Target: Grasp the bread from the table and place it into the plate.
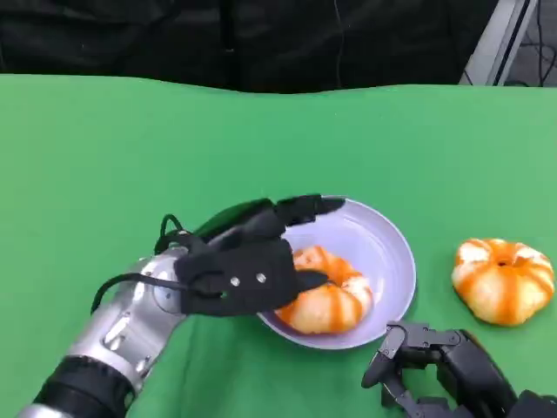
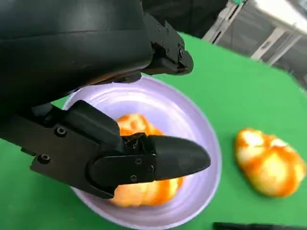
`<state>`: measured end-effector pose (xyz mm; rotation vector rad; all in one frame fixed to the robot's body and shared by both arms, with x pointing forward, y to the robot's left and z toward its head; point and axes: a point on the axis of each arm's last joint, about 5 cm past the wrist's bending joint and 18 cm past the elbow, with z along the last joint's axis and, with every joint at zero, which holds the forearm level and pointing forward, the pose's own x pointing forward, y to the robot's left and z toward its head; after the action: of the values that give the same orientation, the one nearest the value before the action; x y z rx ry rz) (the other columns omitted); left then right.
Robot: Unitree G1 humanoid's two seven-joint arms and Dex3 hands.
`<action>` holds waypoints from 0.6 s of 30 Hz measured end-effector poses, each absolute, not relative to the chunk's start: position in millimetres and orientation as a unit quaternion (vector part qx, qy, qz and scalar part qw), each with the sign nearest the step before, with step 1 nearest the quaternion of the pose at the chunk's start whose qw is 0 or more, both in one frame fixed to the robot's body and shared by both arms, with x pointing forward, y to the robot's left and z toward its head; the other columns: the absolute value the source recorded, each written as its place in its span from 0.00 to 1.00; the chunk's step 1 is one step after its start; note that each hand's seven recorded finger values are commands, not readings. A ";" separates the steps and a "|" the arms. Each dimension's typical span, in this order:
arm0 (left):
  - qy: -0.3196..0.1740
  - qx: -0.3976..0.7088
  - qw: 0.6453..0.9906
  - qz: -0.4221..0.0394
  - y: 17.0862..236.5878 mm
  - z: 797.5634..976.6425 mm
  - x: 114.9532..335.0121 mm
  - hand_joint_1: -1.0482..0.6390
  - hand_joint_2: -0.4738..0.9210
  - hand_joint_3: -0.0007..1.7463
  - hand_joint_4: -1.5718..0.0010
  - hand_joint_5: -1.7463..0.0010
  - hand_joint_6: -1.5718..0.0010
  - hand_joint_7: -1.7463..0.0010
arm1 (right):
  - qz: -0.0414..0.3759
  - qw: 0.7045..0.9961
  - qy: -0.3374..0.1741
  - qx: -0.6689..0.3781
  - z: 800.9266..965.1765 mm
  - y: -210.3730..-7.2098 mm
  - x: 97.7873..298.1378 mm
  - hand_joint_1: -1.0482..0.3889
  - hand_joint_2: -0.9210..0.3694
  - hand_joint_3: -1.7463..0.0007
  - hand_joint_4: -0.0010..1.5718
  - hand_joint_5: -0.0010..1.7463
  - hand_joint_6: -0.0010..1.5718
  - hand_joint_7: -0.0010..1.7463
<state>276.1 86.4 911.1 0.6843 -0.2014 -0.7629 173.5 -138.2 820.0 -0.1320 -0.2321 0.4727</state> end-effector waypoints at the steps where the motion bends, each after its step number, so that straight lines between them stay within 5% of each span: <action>1: -0.098 0.303 0.876 -0.361 88.4 909.9 275.0 0.05 1.00 0.48 0.85 0.98 0.88 0.99 | 0.234 0.963 -0.114 -0.065 820.0 -138.0 173.4 0.63 0.25 0.44 0.52 0.83 0.55 0.66; 6: -0.085 0.183 0.919 -0.339 96.2 899.1 266.3 0.07 1.00 0.46 0.85 0.99 0.87 0.99 | 0.234 0.963 -0.114 -0.065 819.9 -137.9 173.4 0.64 0.24 0.44 0.52 0.83 0.55 0.66; 18: -0.082 0.088 0.939 -0.321 105.4 894.7 258.6 0.11 1.00 0.42 0.79 0.97 0.81 0.98 | 0.238 0.962 -0.115 -0.065 820.2 -137.3 173.9 0.63 0.25 0.44 0.51 0.84 0.54 0.67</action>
<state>258.6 105.4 894.7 0.1787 -0.1678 -0.6549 173.9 -137.3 820.2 -0.1311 -0.2327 0.4813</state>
